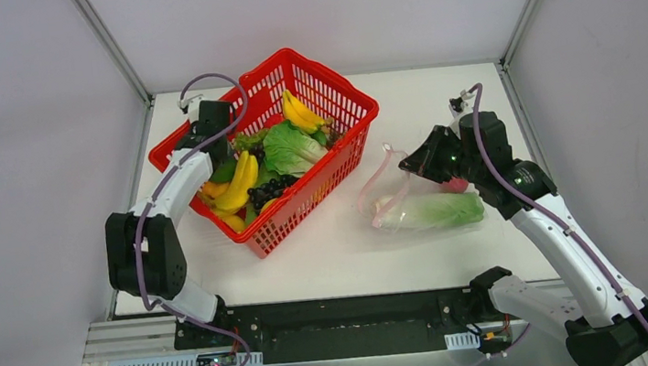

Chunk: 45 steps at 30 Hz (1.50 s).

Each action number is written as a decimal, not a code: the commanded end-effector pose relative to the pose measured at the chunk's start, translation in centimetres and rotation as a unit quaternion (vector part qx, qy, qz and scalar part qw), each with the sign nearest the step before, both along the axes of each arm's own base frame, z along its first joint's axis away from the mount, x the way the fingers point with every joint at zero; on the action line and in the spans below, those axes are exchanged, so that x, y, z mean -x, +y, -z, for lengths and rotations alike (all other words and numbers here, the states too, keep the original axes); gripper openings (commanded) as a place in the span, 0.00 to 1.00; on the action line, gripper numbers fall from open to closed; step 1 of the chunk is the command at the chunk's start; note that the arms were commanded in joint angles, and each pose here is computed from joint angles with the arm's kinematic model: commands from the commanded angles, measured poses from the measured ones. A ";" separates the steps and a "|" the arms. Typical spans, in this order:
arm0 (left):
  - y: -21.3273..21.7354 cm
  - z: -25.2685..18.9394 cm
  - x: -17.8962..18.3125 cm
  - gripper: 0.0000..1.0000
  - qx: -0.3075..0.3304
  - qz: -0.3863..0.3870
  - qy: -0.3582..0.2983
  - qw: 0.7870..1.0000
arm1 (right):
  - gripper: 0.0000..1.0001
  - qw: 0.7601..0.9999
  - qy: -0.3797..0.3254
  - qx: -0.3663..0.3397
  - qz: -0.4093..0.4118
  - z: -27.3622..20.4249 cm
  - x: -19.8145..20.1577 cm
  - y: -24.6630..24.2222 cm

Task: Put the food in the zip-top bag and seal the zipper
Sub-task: Pick up the fake vegetable from the bin.

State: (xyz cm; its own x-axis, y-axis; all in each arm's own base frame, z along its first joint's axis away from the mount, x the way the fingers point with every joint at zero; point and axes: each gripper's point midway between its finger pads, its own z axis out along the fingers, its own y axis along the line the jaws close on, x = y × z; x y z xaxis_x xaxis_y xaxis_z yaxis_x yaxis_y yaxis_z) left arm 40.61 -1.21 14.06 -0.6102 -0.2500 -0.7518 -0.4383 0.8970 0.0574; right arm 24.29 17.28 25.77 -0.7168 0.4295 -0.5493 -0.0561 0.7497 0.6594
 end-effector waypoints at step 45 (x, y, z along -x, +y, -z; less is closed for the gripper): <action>-2.4 0.6 3.2 0.00 0.105 0.069 -0.005 0.992 | 0.00 0.999 -0.025 -0.028 -0.007 -2.0 -0.4 0.7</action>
